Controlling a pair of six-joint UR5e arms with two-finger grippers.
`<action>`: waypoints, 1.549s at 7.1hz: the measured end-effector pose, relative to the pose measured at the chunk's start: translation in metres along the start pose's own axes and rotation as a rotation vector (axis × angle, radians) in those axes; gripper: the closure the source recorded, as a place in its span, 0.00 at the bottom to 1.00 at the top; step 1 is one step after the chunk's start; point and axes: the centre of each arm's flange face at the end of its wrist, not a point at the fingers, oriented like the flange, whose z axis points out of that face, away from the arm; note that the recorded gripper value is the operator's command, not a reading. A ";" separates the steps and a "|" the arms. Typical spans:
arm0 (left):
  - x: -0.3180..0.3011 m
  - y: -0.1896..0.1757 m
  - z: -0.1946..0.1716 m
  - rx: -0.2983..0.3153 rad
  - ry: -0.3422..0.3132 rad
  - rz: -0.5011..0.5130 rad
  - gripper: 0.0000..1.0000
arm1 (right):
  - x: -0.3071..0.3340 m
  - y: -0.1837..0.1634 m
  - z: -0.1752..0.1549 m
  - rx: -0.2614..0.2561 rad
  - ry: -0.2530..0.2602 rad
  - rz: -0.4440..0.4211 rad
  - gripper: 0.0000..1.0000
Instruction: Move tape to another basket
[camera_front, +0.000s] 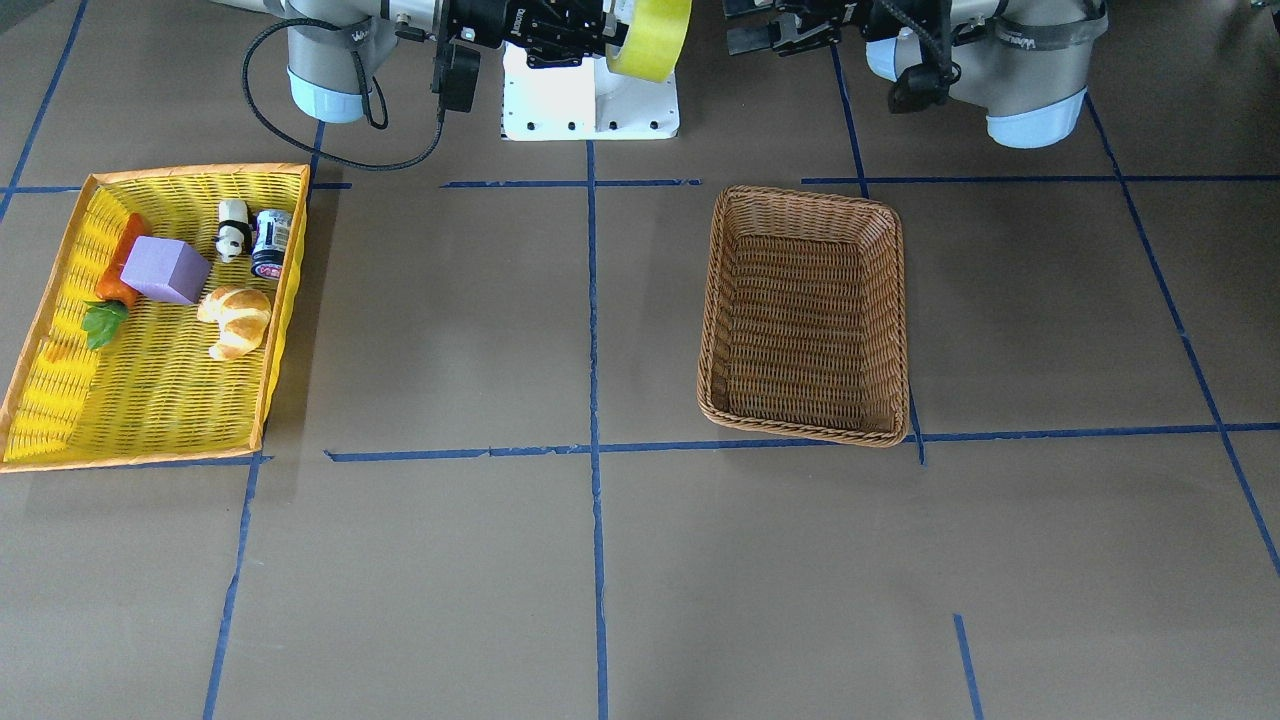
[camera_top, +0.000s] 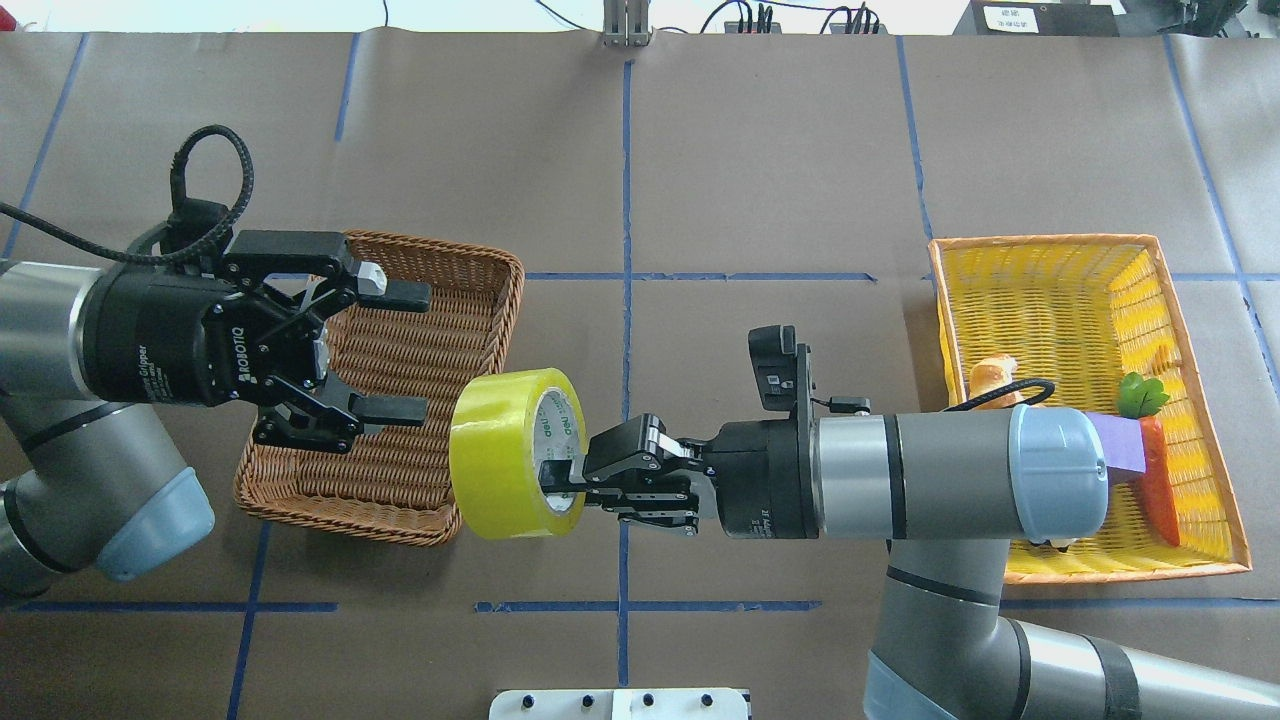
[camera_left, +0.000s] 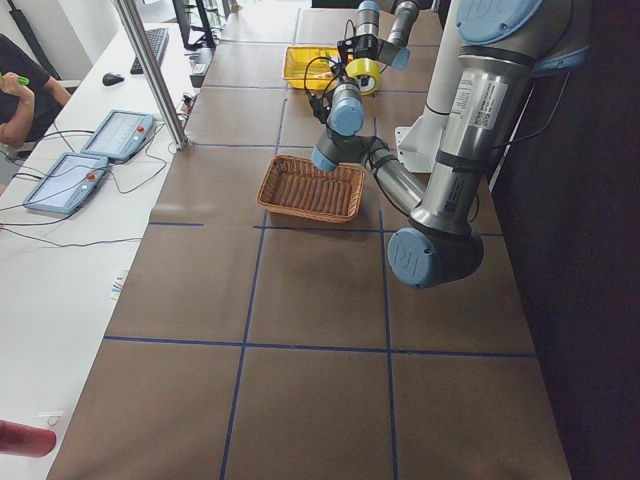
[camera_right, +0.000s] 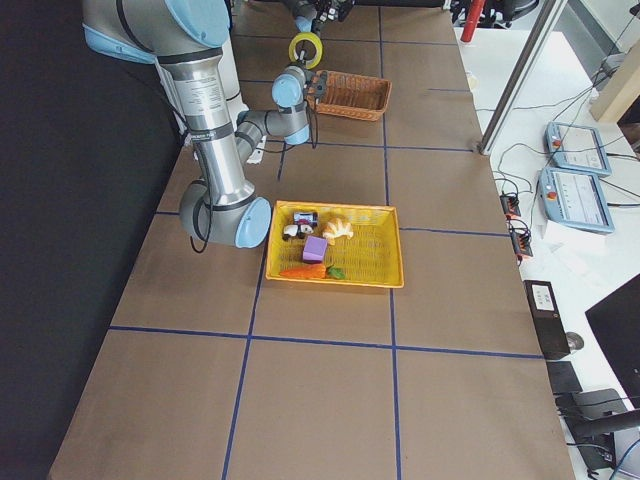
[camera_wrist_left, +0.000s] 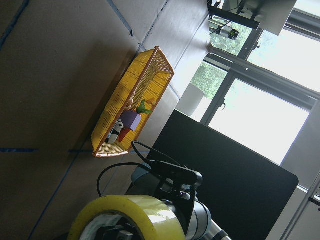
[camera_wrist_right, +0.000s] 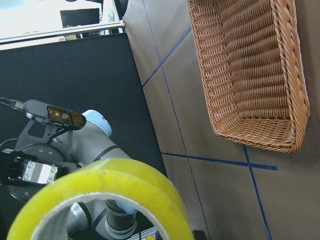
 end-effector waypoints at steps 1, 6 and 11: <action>-0.005 0.010 0.012 -0.011 0.029 -0.023 0.00 | 0.000 0.000 0.000 -0.001 0.000 0.000 1.00; -0.023 0.031 0.058 -0.044 0.079 -0.113 0.14 | -0.001 0.003 0.000 -0.006 -0.003 0.001 1.00; -0.023 0.037 0.059 -0.051 0.092 -0.124 0.95 | -0.002 0.004 0.000 -0.009 -0.006 -0.001 0.01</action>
